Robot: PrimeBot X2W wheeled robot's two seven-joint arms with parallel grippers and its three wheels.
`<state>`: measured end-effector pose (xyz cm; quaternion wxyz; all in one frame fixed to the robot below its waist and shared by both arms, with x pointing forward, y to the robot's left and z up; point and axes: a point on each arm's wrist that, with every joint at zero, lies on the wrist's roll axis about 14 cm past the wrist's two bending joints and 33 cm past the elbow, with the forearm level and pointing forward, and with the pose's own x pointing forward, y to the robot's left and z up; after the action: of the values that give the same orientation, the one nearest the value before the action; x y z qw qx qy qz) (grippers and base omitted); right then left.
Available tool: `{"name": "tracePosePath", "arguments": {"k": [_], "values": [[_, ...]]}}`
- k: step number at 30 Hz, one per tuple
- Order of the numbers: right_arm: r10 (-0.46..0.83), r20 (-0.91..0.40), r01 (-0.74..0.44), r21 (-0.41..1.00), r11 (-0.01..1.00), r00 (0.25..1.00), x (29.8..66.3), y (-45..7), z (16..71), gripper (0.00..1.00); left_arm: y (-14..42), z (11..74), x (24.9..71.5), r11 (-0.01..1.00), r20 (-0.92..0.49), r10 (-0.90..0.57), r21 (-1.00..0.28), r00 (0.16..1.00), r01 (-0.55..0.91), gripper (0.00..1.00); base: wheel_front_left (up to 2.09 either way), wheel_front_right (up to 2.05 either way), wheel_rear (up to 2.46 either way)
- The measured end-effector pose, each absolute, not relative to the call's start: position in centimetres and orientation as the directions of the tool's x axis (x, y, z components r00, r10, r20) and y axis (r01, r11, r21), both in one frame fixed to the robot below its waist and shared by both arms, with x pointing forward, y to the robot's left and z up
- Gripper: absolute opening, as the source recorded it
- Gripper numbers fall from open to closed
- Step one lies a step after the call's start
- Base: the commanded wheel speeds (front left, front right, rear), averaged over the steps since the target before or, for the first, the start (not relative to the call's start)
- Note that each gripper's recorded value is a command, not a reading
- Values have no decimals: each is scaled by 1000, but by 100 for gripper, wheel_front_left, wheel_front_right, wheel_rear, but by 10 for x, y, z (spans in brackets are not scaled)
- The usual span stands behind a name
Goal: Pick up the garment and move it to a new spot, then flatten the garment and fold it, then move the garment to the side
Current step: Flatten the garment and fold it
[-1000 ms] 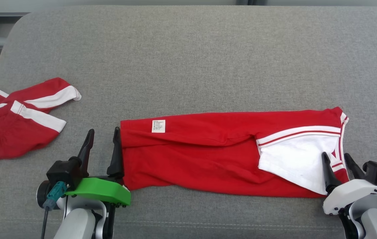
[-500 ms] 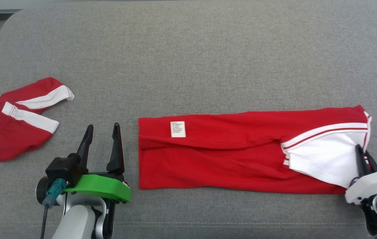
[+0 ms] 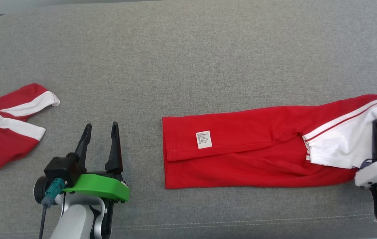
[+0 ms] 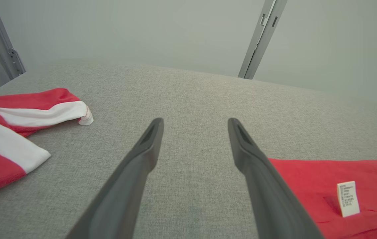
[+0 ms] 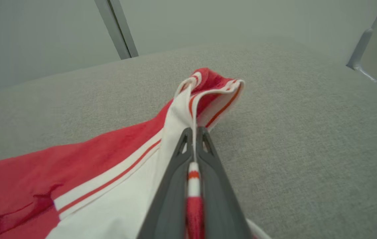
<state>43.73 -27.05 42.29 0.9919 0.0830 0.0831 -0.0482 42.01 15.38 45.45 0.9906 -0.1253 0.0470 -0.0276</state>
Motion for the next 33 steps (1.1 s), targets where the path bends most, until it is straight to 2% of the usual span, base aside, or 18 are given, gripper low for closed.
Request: {"name": "tracePosePath", "arguments": {"k": [4, 9, 13, 18, 24, 33], "values": [[36, -74, -22, 185, 982, 997, 444, -226, 452, 0, 151, 456, 422, 967, -81, -78, -250, 994, 56, 100, 0, 0, 0], [223, 12, -219, 238, 946, 975, 442, -154, 493, 0, 147, 458, 422, 966, -74, -86, -250, 994, 65, 100, 0, 0, 0], [367, 63, -369, 287, 884, 928, 434, -96, 517, 0, 148, 459, 422, 966, -74, -84, -253, 994, 63, 100, 0, 0, 0], [554, 43, -533, 346, 772, 831, 416, -23, 517, 0, 148, 464, 422, 963, -61, -79, -264, 995, 61, 100, 0, 0, 0], [646, -15, -590, 392, 706, 763, 408, 19, 491, 0, 156, 463, 419, 964, -65, -60, -264, 996, 41, 100, 0, 0, 0], [688, -73, -593, 446, 670, 722, 410, 47, 458, 0, 163, 462, 414, 964, -69, -42, -264, 997, 22, 100, 0, 0, 0]]}}
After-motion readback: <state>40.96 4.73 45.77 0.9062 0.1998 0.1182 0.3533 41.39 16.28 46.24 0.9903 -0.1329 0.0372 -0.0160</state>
